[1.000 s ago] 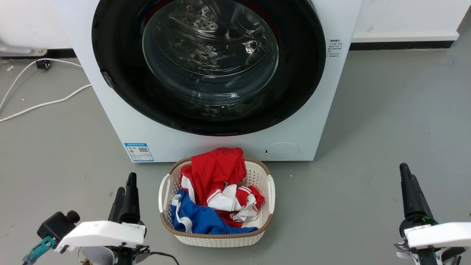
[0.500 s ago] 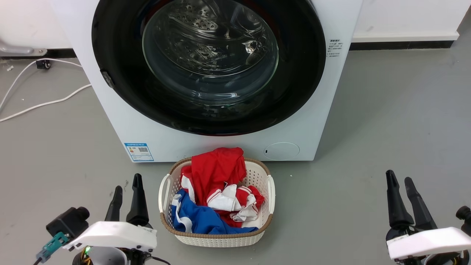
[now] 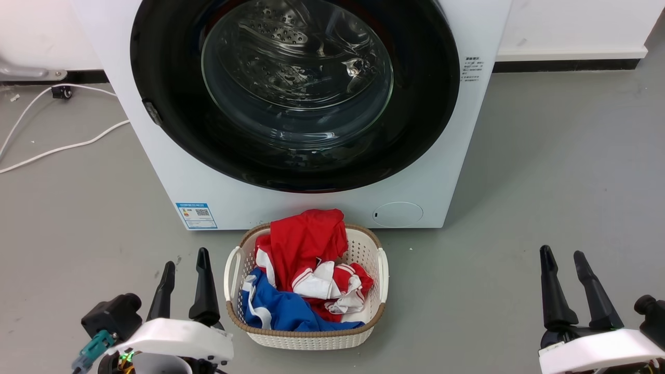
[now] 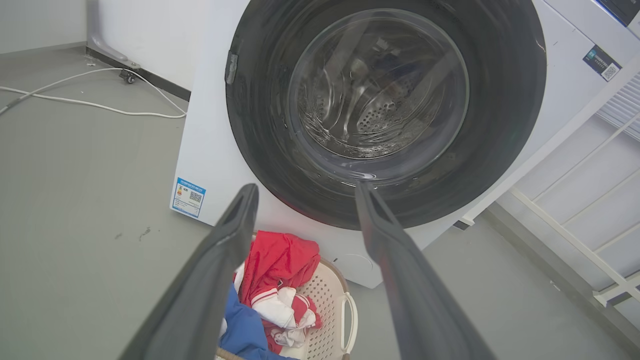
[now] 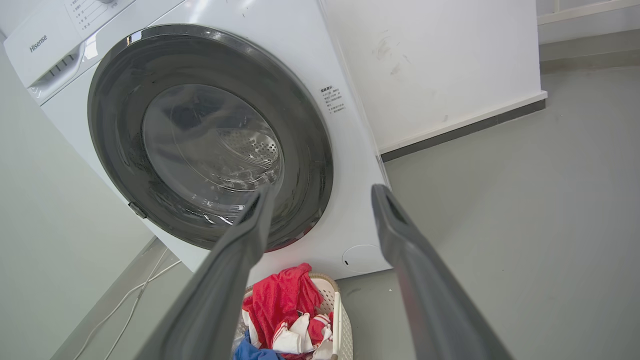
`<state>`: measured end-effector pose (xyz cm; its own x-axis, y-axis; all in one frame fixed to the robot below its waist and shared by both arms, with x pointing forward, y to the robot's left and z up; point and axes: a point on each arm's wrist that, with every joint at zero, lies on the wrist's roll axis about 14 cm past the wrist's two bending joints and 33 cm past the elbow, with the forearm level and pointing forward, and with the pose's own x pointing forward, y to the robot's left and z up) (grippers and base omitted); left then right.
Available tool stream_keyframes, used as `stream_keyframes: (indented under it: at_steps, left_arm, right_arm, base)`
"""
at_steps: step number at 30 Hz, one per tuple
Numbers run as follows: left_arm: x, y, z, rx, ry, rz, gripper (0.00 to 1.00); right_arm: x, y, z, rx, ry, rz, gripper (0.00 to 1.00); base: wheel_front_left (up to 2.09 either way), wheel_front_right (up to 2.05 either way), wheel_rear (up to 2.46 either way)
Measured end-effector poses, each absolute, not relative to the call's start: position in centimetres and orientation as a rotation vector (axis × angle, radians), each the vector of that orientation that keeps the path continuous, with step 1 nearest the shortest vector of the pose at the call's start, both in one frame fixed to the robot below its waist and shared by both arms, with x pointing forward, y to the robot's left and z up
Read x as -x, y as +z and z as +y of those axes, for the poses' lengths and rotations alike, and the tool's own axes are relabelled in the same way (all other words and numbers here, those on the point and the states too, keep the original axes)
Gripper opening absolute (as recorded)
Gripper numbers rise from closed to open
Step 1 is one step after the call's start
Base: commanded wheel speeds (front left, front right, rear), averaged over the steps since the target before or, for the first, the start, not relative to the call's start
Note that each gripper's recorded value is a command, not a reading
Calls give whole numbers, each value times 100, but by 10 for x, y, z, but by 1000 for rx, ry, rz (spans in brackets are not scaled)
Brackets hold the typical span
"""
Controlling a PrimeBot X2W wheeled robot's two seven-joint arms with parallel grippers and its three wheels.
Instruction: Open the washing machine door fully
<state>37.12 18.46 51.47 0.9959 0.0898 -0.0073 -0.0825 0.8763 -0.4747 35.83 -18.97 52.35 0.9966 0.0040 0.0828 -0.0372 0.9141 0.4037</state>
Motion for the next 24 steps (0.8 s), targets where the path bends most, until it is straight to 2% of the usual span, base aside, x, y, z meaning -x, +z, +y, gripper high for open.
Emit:
stream_keyframes:
  at_steps: [24]
  left_arm:
    - [-361,520,174,288,40,-73,100]
  right_arm:
    - [-348,536,-181,-192,57,-141,100]
  base:
    - [0,0,0]
